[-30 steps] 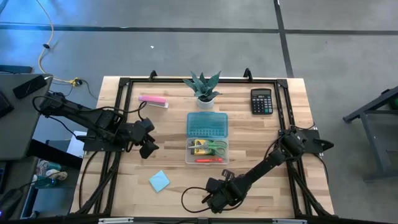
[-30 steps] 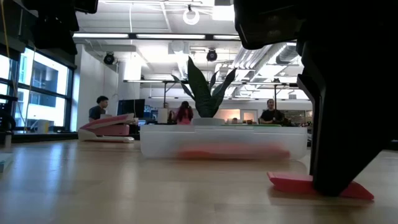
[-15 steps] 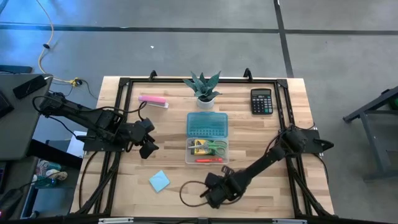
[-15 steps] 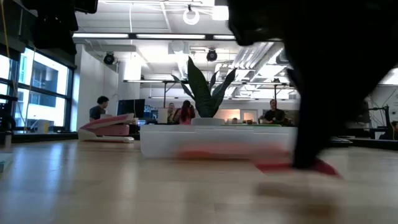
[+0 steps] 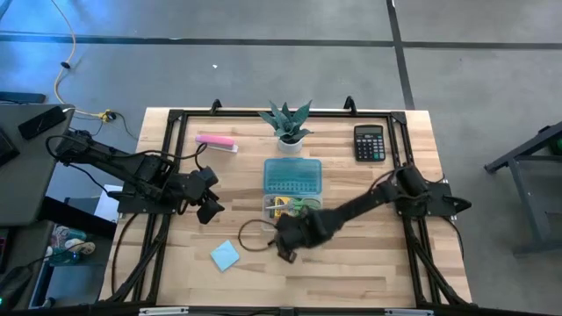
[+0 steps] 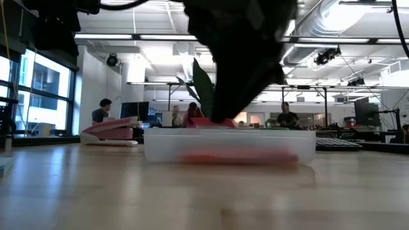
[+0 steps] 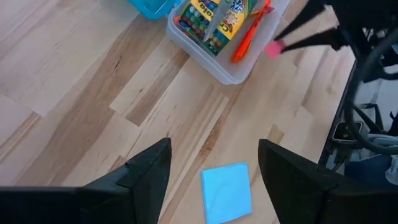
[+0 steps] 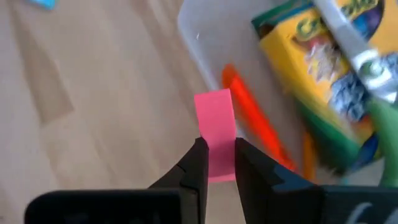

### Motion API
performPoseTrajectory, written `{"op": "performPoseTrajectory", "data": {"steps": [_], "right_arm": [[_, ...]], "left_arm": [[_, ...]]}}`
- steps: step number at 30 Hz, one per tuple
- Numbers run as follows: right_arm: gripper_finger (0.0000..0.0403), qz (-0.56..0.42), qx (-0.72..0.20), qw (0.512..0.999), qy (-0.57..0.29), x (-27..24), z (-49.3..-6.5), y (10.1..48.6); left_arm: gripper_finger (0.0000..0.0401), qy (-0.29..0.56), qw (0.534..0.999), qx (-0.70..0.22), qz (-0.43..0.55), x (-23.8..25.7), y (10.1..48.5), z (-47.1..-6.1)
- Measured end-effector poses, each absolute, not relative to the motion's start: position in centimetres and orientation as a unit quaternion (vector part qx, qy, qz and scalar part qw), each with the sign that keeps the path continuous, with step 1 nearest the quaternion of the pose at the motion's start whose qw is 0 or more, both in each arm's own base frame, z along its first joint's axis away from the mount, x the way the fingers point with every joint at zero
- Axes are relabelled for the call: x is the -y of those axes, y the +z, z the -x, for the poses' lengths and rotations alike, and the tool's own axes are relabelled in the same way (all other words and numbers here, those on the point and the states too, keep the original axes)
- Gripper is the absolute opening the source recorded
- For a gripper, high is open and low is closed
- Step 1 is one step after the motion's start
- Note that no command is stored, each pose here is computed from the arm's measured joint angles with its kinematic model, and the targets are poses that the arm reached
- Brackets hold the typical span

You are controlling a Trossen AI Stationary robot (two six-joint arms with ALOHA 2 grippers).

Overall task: Pack school essentials
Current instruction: Put the pink eraser into the supply box, then put the blue sticky note into the supply box

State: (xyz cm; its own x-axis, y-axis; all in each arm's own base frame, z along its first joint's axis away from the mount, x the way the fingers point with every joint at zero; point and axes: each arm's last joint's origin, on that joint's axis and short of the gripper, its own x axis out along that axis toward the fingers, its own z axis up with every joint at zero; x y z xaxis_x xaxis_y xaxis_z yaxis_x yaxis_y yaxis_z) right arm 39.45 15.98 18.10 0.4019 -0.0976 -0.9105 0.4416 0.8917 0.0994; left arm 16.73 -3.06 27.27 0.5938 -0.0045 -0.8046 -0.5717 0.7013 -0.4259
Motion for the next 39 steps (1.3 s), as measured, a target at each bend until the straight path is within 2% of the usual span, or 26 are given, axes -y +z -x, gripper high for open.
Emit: {"op": "performPoseTrajectory", "data": {"steps": [7, 22, 25, 33, 39], "right_arm": [[0.0051, -0.154, -0.536, 0.821, -0.122, -12.9, -40.8, 18.3], [0.0052, -0.114, -0.562, 0.814, -0.094, -10.2, -41.2, 18.2], [0.0069, -0.112, -0.565, 0.813, -0.083, -10.2, -41.2, 18.2], [0.0157, -0.112, -0.565, 0.813, -0.085, -9.9, -41.0, 18.9], [0.0178, -0.076, -0.560, 0.820, -0.086, -9.3, -40.1, 20.9]], "left_arm": [[0.0229, 0.174, 0.821, -0.415, 0.350, 3.1, 27.3, -16.7], [0.0229, 0.180, 0.818, -0.413, 0.358, 3.0, 27.3, -16.7], [0.0229, 0.180, 0.818, -0.413, 0.359, 3.0, 27.3, -16.7], [0.0229, 0.180, 0.818, -0.412, 0.359, 3.1, 27.3, -16.7], [0.0229, 0.180, 0.818, -0.410, 0.361, 3.1, 27.3, -16.8]]}}
